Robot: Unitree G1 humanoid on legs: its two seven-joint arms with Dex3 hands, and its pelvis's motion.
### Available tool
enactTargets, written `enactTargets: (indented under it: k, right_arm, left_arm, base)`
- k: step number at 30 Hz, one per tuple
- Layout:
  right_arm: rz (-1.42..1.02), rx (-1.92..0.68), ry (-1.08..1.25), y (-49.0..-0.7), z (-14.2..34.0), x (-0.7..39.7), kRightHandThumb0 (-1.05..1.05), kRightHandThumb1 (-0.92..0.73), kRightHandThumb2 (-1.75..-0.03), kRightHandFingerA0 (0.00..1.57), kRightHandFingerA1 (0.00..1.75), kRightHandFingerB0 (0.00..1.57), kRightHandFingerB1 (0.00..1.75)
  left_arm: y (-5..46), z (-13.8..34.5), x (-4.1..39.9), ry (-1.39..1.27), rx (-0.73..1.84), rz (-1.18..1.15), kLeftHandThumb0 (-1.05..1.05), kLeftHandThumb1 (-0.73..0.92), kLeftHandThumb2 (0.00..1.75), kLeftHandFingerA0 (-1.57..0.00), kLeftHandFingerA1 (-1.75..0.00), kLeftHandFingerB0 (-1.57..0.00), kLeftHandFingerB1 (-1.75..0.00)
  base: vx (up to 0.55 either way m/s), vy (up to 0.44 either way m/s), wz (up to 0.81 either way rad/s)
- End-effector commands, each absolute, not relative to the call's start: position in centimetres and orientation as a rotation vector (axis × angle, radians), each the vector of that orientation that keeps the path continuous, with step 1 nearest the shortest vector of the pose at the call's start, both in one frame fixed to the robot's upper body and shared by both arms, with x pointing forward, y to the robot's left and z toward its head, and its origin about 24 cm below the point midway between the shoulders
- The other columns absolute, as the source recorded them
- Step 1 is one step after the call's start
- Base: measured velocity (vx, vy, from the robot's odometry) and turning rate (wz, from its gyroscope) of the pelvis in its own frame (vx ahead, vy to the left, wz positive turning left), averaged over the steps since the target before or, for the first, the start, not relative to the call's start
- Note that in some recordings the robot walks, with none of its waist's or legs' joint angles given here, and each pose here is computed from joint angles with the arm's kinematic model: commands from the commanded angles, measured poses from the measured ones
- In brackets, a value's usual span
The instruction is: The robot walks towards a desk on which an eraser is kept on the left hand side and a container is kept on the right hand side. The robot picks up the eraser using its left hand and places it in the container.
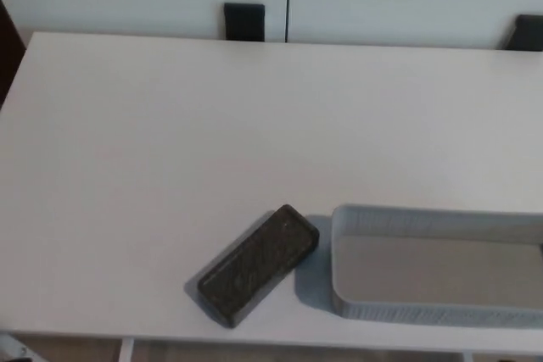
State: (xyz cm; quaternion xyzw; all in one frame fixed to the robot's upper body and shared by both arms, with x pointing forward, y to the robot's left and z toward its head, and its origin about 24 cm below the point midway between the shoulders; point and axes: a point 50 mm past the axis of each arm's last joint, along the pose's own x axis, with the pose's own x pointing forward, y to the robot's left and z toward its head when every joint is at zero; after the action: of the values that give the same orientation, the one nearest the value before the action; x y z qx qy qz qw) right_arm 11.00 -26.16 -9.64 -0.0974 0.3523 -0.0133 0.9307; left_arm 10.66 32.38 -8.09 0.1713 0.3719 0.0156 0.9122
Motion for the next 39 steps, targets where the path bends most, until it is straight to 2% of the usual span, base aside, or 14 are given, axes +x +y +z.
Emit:
enactTargets:
  k: [1,20,26,27,28,29,32,33,36,37,38,39]
  right_arm:
    - [-0.035,-0.227,0.728,-26.6,-9.5,11.0,-0.16,-0.43,-0.88,0.44,0.63,0.21,0.52]
    - [-0.010,-0.248,0.729,-26.6,-9.5,11.1,-0.18,-0.42,-0.88,0.47,0.65,0.21,0.52]
    - [-0.002,-0.245,0.734,-26.3,-9.6,11.0,-0.17,-0.43,-0.88,0.45,0.64,0.20,0.52]
    - [-0.001,-0.243,0.737,-26.3,-9.6,11.0,-0.17,-0.43,-0.88,0.44,0.63,0.20,0.52]
    - [-0.002,-0.241,0.739,-26.3,-9.6,11.0,-0.17,-0.43,-0.88,0.44,0.63,0.19,0.52]
    - [-0.001,-0.242,0.741,-26.3,-9.7,11.0,-0.18,-0.43,-0.88,0.44,0.63,0.20,0.52]
    - [0.008,-0.261,0.738,-26.3,-9.7,11.1,-0.18,-0.43,-0.88,0.44,0.63,0.21,0.52]
    - [0.007,-0.259,0.738,-26.3,-9.7,11.1,-0.18,-0.43,-0.88,0.44,0.63,0.21,0.52]
    - [0.008,-0.253,0.738,-26.3,-9.7,11.1,-0.18,-0.43,-0.88,0.44,0.63,0.20,0.52]
    - [0.006,-0.250,0.740,-26.3,-9.7,11.1,-0.17,-0.44,-0.89,0.44,0.63,0.20,0.52]
    - [0.005,-0.249,0.741,-26.3,-9.7,11.1,-0.17,-0.44,-0.89,0.44,0.63,0.20,0.52]
    - [0.004,-0.248,0.741,-26.3,-9.7,11.1,-0.17,-0.43,-0.88,0.43,0.63,0.20,0.52]
  left_arm:
    - [32.0,-7.8,10.5,0.762,0.367,0.011,-0.03,0.47,0.89,-0.24,-0.53,-0.18,-0.48]
    - [29.0,-7.5,9.5,0.753,0.355,-0.129,-0.03,0.44,0.88,-0.28,-0.54,-0.19,-0.49]
    - [24.5,-5.7,7.7,0.684,0.409,-0.463,-0.12,0.39,0.84,-0.29,-0.55,-0.15,-0.48]
    - [23.8,-5.2,7.2,0.676,0.417,-0.523,-0.14,0.40,0.85,-0.25,-0.54,-0.13,-0.47]
    - [23.2,-4.7,6.8,0.657,0.424,-0.584,-0.23,0.56,0.60,-0.30,-0.40,-0.22,-0.33]
    - [22.3,-3.7,6.3,0.618,0.421,-0.682,-0.25,0.56,0.60,-0.29,-0.40,-0.21,-0.33]
    - [20.7,-0.3,5.5,0.543,0.356,-0.921,-0.42,0.51,0.66,-0.20,-0.41,-0.15,-0.36]
    - [20.5,0.8,5.4,0.526,0.328,-0.974,-0.30,0.38,0.93,-0.09,-0.51,-0.06,-0.49]
    - [20.0,3.0,5.3,0.519,0.293,-1.062,-0.33,0.29,0.90,-0.08,-0.50,-0.06,-0.49]
    - [19.7,4.3,5.3,0.479,0.293,-1.123,-0.70,0.58,0.57,-0.23,-0.37,-0.16,-0.30]
    - [19.6,4.7,5.3,0.462,0.293,-1.144,-0.70,0.58,0.57,-0.23,-0.37,-0.16,-0.30]
    - [19.4,7.2,5.6,0.396,0.260,-1.235,-0.66,0.57,0.57,-0.20,-0.38,-0.16,-0.30]
  base:
    - [0.02,-0.050,0.10]
    - [0.00,-0.027,0.01]
    - [0.00,0.000,0.00]
    - [0.00,0.000,0.00]
    - [0.00,0.000,0.00]
    - [0.00,0.000,0.00]
    - [0.00,0.000,0.00]
    - [0.00,0.000,0.00]
    - [0.00,0.000,0.00]
    - [0.00,0.000,0.00]
    - [0.00,0.000,0.00]
    - [0.00,0.000,0.00]
